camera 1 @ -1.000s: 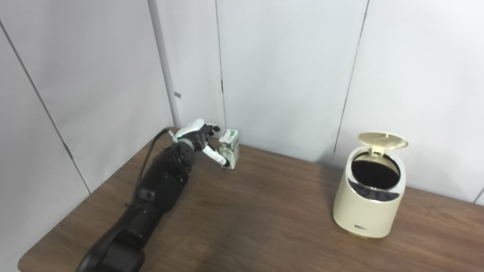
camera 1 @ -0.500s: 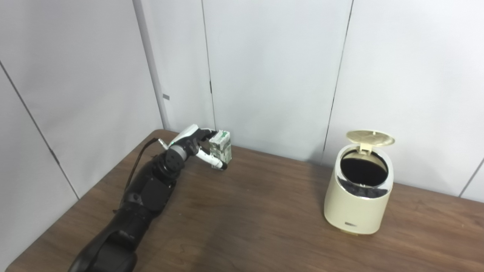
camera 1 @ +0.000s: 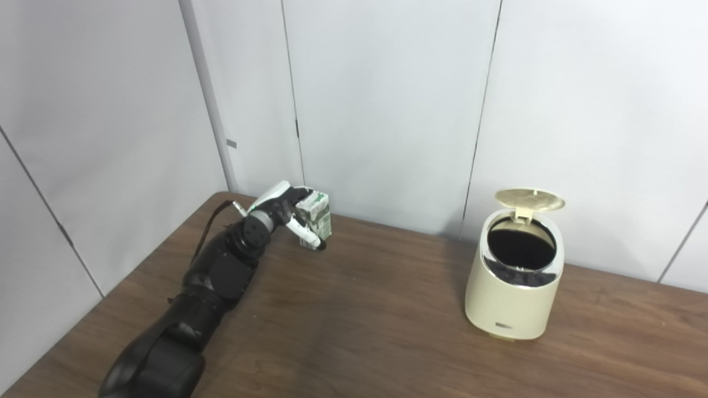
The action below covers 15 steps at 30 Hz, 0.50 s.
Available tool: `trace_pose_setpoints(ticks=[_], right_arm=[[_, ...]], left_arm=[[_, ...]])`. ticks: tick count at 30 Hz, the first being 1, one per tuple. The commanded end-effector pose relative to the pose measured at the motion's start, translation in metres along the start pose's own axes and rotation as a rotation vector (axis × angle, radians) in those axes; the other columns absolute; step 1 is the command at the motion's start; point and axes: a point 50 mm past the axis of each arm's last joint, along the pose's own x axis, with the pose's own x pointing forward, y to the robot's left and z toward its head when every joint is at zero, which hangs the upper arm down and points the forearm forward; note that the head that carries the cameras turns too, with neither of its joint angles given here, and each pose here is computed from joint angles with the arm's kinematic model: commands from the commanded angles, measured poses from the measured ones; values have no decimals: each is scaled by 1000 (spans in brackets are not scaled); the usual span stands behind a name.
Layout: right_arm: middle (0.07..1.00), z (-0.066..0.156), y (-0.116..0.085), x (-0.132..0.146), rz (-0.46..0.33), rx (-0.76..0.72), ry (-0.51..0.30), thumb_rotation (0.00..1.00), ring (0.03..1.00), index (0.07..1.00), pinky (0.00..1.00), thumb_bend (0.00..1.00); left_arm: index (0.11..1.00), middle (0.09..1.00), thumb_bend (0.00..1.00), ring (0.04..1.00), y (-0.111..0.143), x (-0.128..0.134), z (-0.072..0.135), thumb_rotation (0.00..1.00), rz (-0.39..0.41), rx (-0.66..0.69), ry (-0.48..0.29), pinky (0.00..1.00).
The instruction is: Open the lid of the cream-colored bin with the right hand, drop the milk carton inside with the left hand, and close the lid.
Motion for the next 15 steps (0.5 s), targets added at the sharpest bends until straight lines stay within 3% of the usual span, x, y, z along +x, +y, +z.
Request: trace_pose_setpoints(ticks=[1, 7, 10, 15], right_arm=[[610, -11, 1, -20, 19, -19, 61, 823, 528, 602, 371, 489], [611, -10, 2, -21, 24, -23, 70, 802, 531, 604, 371, 491], [609, -10, 3, -20, 23, -23, 67, 800, 524, 602, 361, 501], [606, -12, 5, -20, 19, -19, 52, 788, 526, 600, 368, 505]], left_arm=[[867, 827, 923, 736, 30, 5, 26, 83, 120, 30, -50, 617], [759, 723, 871, 665, 25, 6, 27, 168, 194, 10, -41, 572], [681, 638, 857, 601, 24, 6, 29, 147, 238, 2, -52, 511], [661, 628, 836, 586, 26, 6, 32, 118, 255, 9, -49, 495]])
